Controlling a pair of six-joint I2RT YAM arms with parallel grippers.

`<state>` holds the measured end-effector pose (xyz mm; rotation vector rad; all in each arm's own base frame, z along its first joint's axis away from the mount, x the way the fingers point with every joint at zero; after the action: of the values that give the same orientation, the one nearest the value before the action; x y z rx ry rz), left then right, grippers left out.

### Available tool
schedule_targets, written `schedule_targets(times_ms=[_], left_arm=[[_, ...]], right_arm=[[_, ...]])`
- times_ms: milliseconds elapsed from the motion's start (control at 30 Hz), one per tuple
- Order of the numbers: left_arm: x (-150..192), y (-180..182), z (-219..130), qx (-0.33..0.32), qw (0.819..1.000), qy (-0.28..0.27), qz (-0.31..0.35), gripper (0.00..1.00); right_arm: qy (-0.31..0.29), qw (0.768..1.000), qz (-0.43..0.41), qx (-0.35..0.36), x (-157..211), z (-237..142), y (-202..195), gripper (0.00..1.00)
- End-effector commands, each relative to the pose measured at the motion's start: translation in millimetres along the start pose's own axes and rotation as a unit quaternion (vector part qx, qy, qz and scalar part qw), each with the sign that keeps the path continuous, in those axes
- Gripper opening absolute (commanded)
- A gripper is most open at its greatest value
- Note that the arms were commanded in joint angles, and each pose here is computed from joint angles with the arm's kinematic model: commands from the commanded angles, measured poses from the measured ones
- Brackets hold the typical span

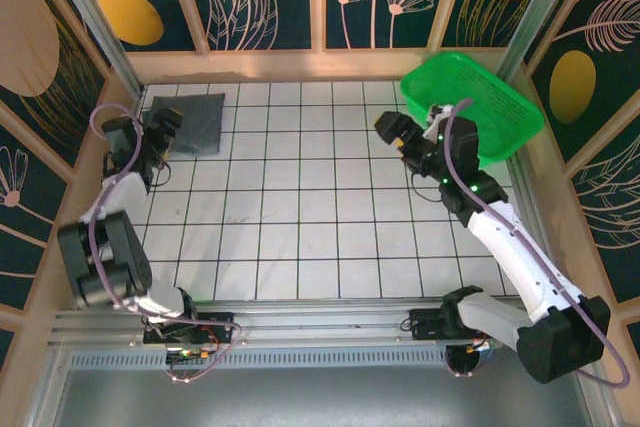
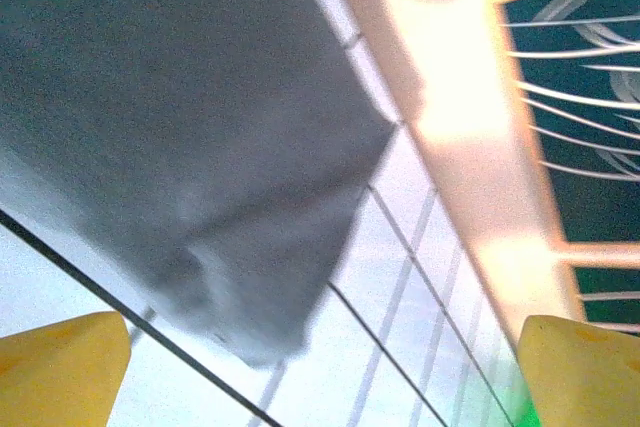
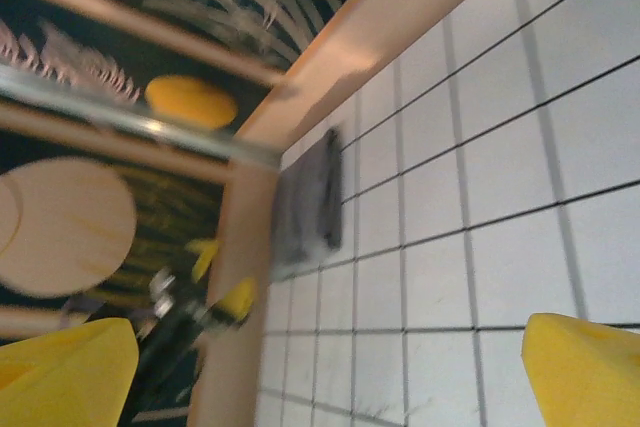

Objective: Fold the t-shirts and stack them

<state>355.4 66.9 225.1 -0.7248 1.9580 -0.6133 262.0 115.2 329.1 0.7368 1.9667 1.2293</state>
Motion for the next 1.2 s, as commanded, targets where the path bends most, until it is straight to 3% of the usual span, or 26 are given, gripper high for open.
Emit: schedule_targets(times_ms=[0,100,200,267,333,400,433,533,867,1000,1067,1167], left_arm=[[27.0,-18.5,-35.5,-0.06,0.998,-0.02,0.009,0.99],[41.2,-9.3,-84.3,-0.154,0.981,-0.114,0.01,0.99],[56.4,19.5,-123.1,-0.188,0.94,-0.272,0.085,0.99],[70.7,38.8,-133.0,-0.22,0.904,-0.324,0.173,0.99],[84.2,51.8,-131.8,-0.233,0.886,-0.327,0.231,0.99],[99.2,55.3,-125.9,-0.183,0.883,-0.323,0.286,0.99],[104.4,59.6,-122.4,-0.178,0.889,-0.316,0.28,0.99],[112.4,68.3,-107.8,-0.183,0.897,-0.278,0.29,0.99],[89.9,51.3,-55.2,-0.141,0.885,-0.268,0.354,0.99],[85.6,48.2,-31.2,-0.13,0.895,-0.231,0.36,0.99],[88.9,46.0,-36.9,-0.112,0.89,-0.244,0.368,0.99],[110.3,45.0,-56.9,-0.056,0.87,-0.282,0.4,0.99]], right_arm=[[-0.151,0.983,-0.046,0.096,-30.3,-32.5,4.5,0.99],[-0.275,0.944,-0.076,0.166,-45.0,-46.9,-19.6,0.99],[-0.37,0.911,-0.128,0.13,-42.8,-44.1,-64.6,0.99],[-0.429,0.875,-0.16,0.158,-36.5,-39.6,-109.3,0.99],[-0.423,0.851,-0.208,0.23,-34.1,-28.7,-137.2,0.99],[-0.373,0.836,-0.264,0.303,-33.6,-10.5,-155.5,0.99],[-0.352,0.831,-0.289,0.318,-31.9,-3.0,-163.5,0.99],[-0.35,0.828,-0.328,0.29,-29.9,2.7,-172.3,0.99],[-0.329,0.854,-0.343,0.213,-48.4,13.3,-201.0,0.99],[-0.308,0.856,-0.372,0.184,-56.3,17.6,-203.8,0.99],[-0.305,0.864,-0.363,0.168,-58.2,14.1,-212.7,0.99],[-0.315,0.868,-0.353,0.154,-58.0,10.7,-223.7,0.99]])
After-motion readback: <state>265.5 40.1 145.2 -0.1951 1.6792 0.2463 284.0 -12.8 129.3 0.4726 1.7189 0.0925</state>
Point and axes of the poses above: each hand's point on the last joint's axis, 136 mm out from that joint toward the fingers, its own z axis out along the fingers, its own y axis along the line the jaws close on, x = y × z, the point moved 9 cm from there along -z, back along the fingers, and after that the axes turned 15 degrees about z, right-handed, at the moved point
